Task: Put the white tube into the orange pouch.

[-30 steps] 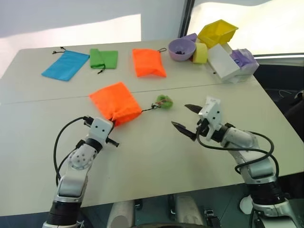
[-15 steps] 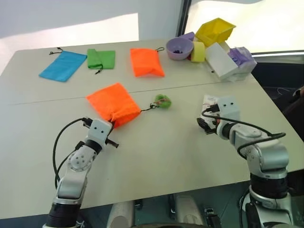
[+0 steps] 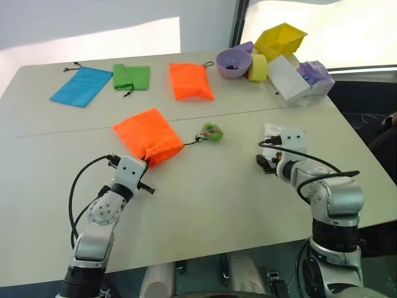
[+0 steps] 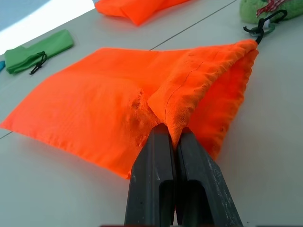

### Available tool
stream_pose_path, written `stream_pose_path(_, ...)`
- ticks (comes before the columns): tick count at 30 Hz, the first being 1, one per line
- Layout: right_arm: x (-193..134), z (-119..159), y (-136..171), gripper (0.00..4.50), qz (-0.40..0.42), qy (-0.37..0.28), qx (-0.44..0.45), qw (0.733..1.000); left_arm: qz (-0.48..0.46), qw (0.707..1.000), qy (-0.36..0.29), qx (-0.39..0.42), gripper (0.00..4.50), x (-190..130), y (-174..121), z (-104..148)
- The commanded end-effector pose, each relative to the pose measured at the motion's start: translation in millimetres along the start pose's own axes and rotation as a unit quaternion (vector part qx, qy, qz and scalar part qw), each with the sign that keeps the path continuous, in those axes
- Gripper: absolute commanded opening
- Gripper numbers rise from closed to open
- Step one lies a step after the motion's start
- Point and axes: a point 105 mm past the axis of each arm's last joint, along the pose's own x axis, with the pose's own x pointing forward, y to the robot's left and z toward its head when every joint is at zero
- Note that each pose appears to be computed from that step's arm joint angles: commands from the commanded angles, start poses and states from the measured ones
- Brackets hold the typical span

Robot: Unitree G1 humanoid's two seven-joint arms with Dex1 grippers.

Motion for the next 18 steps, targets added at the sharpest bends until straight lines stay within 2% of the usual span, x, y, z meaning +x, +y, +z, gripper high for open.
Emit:
stream_pose_path(1, 0, 2, -3, 1.84, -0.007, -0.009, -0.012, 1.0, -0.002, 1.0, -0.023, 0.005, 0.0, -1, -1, 11)
stream_pose_path(6, -1, 3, 2, 1.84, 0.008, -0.015, -0.016, 1.0, -0.001, 1.0, -0.024, 0.004, 0.0, -1, -1, 12)
stream_pose_path(8, -5, 20, 19, 1.84, 0.071, -0.065, -0.041, 0.995, -0.002, 1.0, -0.024, 0.003, 0.0, -1, -1, 12)
stream_pose_path(10, -18, 34, 44, 1.84, 0.165, -0.113, -0.091, 0.976, -0.003, 1.0, -0.024, 0.004, 0.0, -1, -2, 12)
stream_pose_path(13, -40, 33, 66, 1.84, 0.279, -0.138, -0.15, 0.938, -0.004, 1.0, -0.022, 0.004, 0.0, -1, -2, 11)
stream_pose_path(15, -52, 24, 76, 1.84, 0.345, -0.125, -0.18, 0.913, -0.003, 1.0, -0.023, 0.004, 0.0, -1, -1, 11)
stream_pose_path(18, -60, 3, 85, 1.84, 0.401, -0.091, -0.229, 0.882, 0.0, 1.0, -0.026, 0.005, 0.0, -1, 1, 14)
